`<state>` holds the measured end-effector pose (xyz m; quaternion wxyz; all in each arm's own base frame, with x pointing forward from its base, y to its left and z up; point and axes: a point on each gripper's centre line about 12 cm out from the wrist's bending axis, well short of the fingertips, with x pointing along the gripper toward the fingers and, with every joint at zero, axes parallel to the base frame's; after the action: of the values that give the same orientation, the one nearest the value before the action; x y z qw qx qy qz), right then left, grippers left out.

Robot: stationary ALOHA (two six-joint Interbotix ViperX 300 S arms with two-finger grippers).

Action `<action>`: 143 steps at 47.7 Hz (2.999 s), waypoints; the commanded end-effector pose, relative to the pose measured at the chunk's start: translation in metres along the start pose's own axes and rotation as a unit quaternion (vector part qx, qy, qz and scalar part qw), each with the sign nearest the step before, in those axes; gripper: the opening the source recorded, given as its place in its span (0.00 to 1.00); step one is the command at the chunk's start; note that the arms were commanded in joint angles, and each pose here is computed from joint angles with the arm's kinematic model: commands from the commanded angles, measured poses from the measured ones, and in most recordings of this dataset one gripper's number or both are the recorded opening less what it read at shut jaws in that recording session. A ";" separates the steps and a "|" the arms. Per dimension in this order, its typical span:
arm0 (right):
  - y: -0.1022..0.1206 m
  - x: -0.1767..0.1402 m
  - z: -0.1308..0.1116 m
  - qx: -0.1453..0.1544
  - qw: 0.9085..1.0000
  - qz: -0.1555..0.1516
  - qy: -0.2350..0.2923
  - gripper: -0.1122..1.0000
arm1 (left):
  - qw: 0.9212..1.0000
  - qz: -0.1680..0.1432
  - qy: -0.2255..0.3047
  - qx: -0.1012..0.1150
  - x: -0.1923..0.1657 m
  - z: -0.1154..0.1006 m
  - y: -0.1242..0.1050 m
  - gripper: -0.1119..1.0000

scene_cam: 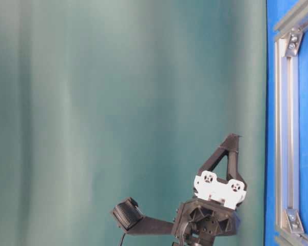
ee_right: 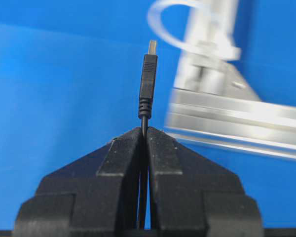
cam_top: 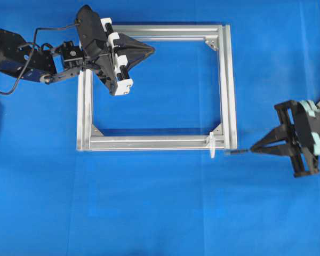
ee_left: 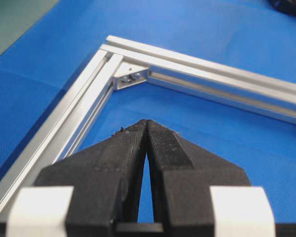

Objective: Insert the wire through the string loop located on the right side.
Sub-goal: 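Move the right gripper left, aiming the plug at the white zip-tie loop, then push the plug leftward through the zip-tie loop with the right gripper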

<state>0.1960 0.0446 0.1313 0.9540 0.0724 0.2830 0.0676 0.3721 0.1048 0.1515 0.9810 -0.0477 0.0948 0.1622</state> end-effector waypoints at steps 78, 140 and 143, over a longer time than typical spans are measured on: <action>-0.010 0.006 0.011 0.014 0.999 -0.023 -0.018 0.07 | 1.000 -0.012 -0.027 0.001 -0.001 0.018 -0.009 0.10; -0.007 0.054 0.040 0.011 0.999 -0.028 -0.038 0.07 | 1.000 -0.014 -0.027 0.002 -0.001 0.018 -0.010 0.10; -0.007 0.060 0.042 0.012 0.999 -0.030 -0.035 0.07 | 1.000 -0.014 -0.026 0.002 -0.002 0.018 -0.010 0.10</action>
<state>0.2564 0.0426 0.1267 0.9600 0.0745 0.2675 0.0349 0.3741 0.0974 0.1527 0.9828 -0.0466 0.0937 0.1524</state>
